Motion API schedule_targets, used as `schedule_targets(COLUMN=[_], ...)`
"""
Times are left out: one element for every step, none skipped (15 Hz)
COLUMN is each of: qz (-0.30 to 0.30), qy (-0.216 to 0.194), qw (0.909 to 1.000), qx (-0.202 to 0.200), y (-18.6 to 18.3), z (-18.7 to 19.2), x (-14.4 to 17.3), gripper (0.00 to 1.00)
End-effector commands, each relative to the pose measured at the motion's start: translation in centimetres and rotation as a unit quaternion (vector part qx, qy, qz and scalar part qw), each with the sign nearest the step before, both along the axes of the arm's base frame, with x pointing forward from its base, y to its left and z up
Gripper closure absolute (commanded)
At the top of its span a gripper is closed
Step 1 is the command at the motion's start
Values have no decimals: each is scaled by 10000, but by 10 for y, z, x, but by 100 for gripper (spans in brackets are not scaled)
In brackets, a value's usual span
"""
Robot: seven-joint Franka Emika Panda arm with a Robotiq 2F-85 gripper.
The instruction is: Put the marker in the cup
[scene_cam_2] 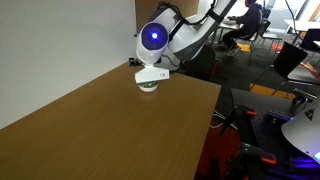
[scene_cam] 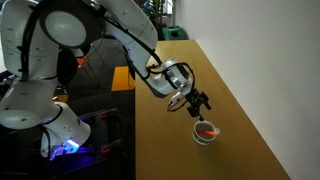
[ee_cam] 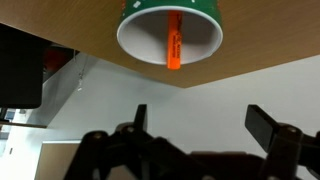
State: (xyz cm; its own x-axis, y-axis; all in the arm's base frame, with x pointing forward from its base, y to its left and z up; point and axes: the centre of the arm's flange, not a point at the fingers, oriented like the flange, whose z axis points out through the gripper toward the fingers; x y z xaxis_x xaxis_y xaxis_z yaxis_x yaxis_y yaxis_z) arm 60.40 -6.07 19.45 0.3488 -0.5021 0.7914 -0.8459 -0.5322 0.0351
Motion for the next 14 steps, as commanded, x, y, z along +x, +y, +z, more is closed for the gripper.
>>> schedule_targets(qz=[336,521,698,930,1130,1299,1490,1674,1844,2006,2118,2266,2335,2441], qy=[96,203,278,369,450,517,592,668,740,813,866,937,974,1035], qw=[9987,9970,9949,9914,9876,9838,9792,9743,9694,9647,9612,9566,9546,9511], qx=[362,538,680,845,988,1122,1242,1350,1443,1499,1538,1572,1575,1584], y=[16,21,26,29,33,37,39,41,43,46,47,50,51,53], z=[38,43,48,53,59,63,68,73,76,80,83,86,87,90], x=[-37,-44,-51,-57,-65,-71,-77,-84,-89,-95,-100,-105,-109,-114], gripper=[0,0,0,0,0,0,0,0,0,0,0,0,0,0])
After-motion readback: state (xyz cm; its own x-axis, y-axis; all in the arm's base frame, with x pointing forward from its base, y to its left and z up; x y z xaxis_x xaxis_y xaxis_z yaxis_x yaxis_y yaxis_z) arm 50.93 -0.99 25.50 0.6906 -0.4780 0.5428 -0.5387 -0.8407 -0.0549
